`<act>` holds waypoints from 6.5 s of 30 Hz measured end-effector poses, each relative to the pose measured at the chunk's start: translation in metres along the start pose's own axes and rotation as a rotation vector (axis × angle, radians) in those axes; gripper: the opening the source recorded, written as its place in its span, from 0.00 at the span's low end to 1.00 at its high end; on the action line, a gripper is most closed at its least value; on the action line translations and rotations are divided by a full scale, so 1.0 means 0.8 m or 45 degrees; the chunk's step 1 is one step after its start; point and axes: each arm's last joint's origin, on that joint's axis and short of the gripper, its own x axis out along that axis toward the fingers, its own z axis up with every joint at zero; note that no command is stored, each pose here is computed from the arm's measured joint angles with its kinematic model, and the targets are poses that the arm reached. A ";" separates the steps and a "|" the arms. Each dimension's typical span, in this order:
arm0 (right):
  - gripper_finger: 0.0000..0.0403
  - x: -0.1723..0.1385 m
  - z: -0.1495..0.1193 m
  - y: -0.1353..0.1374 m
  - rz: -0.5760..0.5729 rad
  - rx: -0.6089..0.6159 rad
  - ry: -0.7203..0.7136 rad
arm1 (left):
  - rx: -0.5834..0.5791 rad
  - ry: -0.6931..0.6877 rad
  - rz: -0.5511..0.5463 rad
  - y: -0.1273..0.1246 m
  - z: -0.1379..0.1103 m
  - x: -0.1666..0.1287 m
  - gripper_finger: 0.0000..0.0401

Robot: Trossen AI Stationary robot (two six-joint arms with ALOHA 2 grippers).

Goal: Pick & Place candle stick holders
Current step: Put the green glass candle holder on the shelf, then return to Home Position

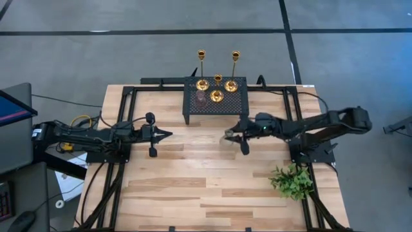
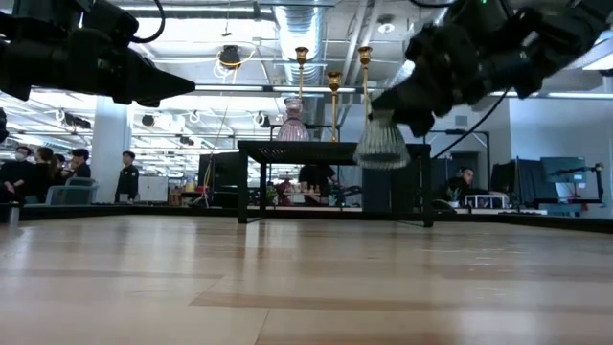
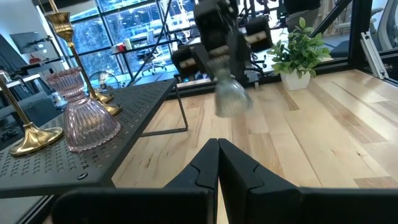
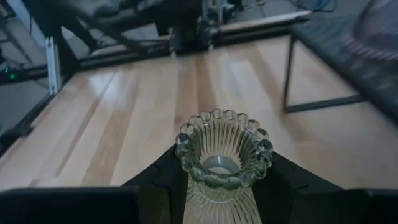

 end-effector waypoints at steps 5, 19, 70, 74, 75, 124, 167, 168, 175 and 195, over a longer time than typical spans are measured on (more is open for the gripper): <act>0.31 -0.018 0.046 -0.009 -0.135 -0.038 -0.012 | 0.000 0.000 0.000 0.000 0.000 0.000 0.02; 0.32 -0.048 0.122 -0.055 -0.378 -0.070 -0.110 | 0.000 0.003 -0.001 0.000 0.000 0.000 0.02; 0.34 -0.038 0.093 -0.122 -0.645 0.084 0.063 | 0.000 0.004 -0.001 0.000 0.000 0.000 0.02; 0.44 -0.038 0.090 -0.122 -0.643 0.090 0.084 | 0.000 0.003 -0.001 0.000 0.000 0.000 0.02; 0.47 -0.038 0.089 -0.122 -0.643 0.090 0.086 | 0.000 0.004 -0.001 0.000 0.000 0.000 0.02; 0.00 -0.108 0.130 -0.021 -0.299 -0.102 0.181 | -0.019 -0.006 0.002 0.000 0.001 0.000 0.02; 0.00 -0.221 0.029 0.001 -0.283 -0.181 -0.477 | -0.107 -0.035 0.046 0.004 0.006 -0.013 0.02; 0.00 -0.223 0.023 0.001 -0.303 -0.161 -0.489 | -0.106 -0.033 0.046 0.004 0.006 -0.013 0.02; 0.00 -0.242 0.003 0.007 -0.338 -0.151 -0.627 | -0.106 -0.034 0.046 0.004 0.006 -0.013 0.02; 0.00 -0.228 -0.012 -0.005 -0.494 -0.125 -0.631 | -0.148 -0.023 0.036 0.003 0.004 -0.012 0.02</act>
